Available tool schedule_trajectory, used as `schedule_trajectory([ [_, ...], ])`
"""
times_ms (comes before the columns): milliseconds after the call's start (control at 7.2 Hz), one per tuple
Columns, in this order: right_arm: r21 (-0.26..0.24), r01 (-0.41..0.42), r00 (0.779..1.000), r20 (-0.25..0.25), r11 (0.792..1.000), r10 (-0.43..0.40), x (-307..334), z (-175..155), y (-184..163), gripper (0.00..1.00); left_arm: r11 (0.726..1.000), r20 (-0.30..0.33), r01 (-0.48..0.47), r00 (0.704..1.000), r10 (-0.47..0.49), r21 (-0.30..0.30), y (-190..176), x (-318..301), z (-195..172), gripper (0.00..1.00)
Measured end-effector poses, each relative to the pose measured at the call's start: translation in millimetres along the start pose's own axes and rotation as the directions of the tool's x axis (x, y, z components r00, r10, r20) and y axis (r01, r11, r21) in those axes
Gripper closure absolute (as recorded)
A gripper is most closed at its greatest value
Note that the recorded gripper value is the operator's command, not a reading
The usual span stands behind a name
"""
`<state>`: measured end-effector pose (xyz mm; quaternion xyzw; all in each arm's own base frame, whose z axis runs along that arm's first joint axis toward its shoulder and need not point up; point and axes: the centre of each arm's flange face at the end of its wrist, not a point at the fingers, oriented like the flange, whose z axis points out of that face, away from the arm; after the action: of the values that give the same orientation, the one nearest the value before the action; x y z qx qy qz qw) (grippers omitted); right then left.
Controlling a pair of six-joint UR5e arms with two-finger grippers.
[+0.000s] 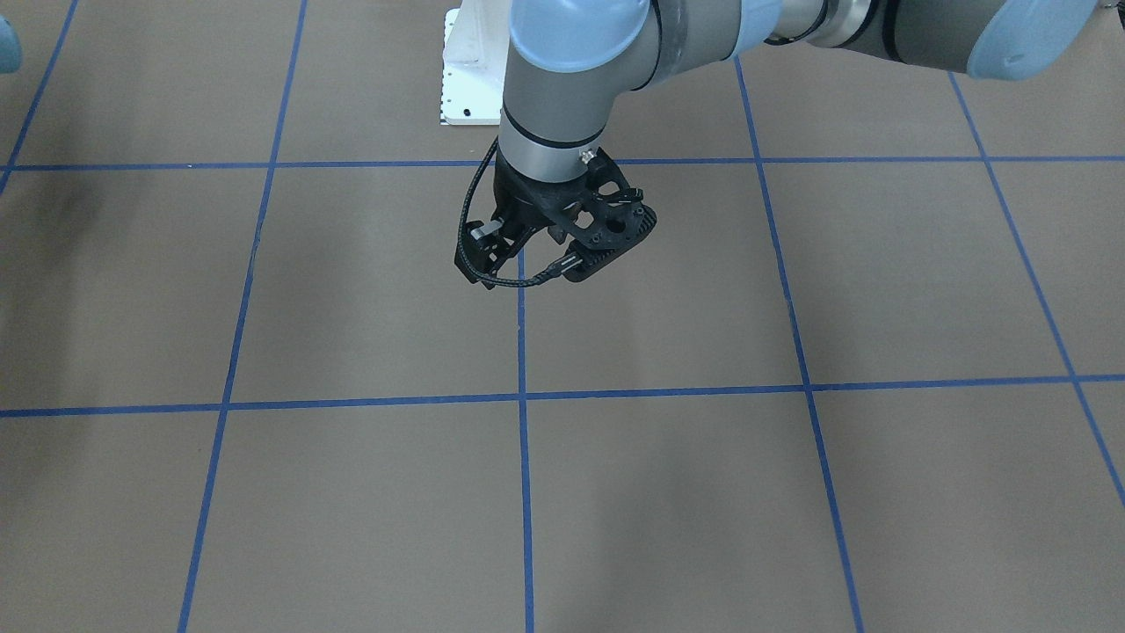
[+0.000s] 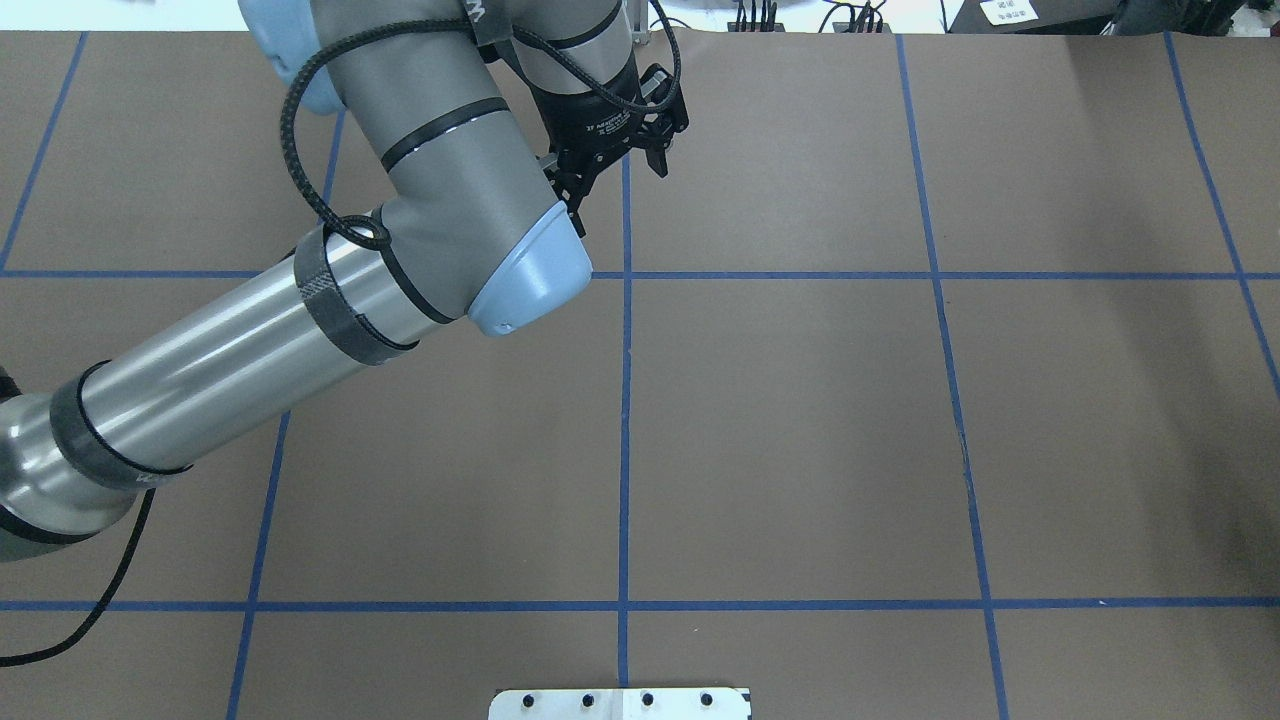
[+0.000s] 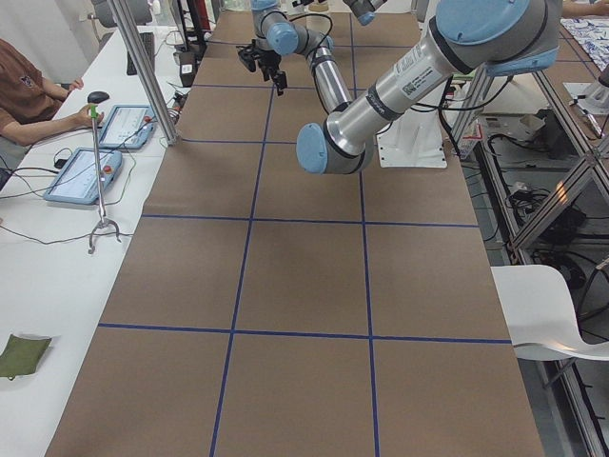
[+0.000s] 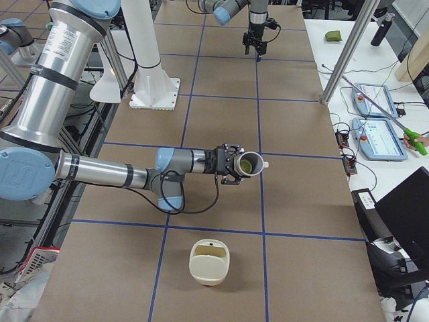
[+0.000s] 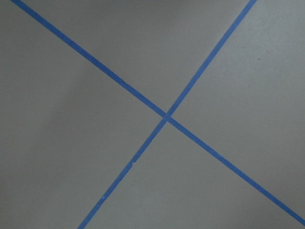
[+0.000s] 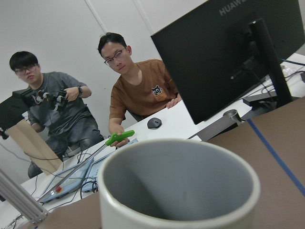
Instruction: Left arm hands cup to right arm to dump lemon
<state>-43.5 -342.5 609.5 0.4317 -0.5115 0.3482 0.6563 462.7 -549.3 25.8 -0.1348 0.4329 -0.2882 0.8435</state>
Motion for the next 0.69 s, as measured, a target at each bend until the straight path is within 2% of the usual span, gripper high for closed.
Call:
schedule_trajectory([
  [139, -0.018, -0.081, 0.996, -0.026, 0.997, 0.08, 36, -16, -16, 0.65, 1.0, 0.0, 0.0, 1.0, 0.0, 0.004, 0, 0, 0, 0.0],
  [278, -0.04, -0.194, 0.98, -0.056, 0.98, 0.192, 62, -29, -28, 0.65, 1.0, 0.0, 0.001, 1.0, -0.001, 0.009, 0, 0, 1, 0.0],
  [417, -0.056, -0.321, 0.946, -0.07, 0.946, 0.317, 75, -38, -35, 0.65, 1.0, 0.0, 0.001, 1.0, -0.001, 0.017, -1, 1, 1, 0.0],
  [556, -0.063, -0.449, 0.893, -0.067, 0.891, 0.445, 88, -49, -37, 0.65, 1.0, 0.002, 0.001, 1.0, -0.001, 0.024, -2, 1, 3, 0.0],
  [694, -0.068, -0.571, 0.821, -0.054, 0.818, 0.568, 107, -59, -34, 0.65, 1.0, 0.004, 0.001, 1.0, -0.001, 0.029, -2, 1, 4, 0.0],
])
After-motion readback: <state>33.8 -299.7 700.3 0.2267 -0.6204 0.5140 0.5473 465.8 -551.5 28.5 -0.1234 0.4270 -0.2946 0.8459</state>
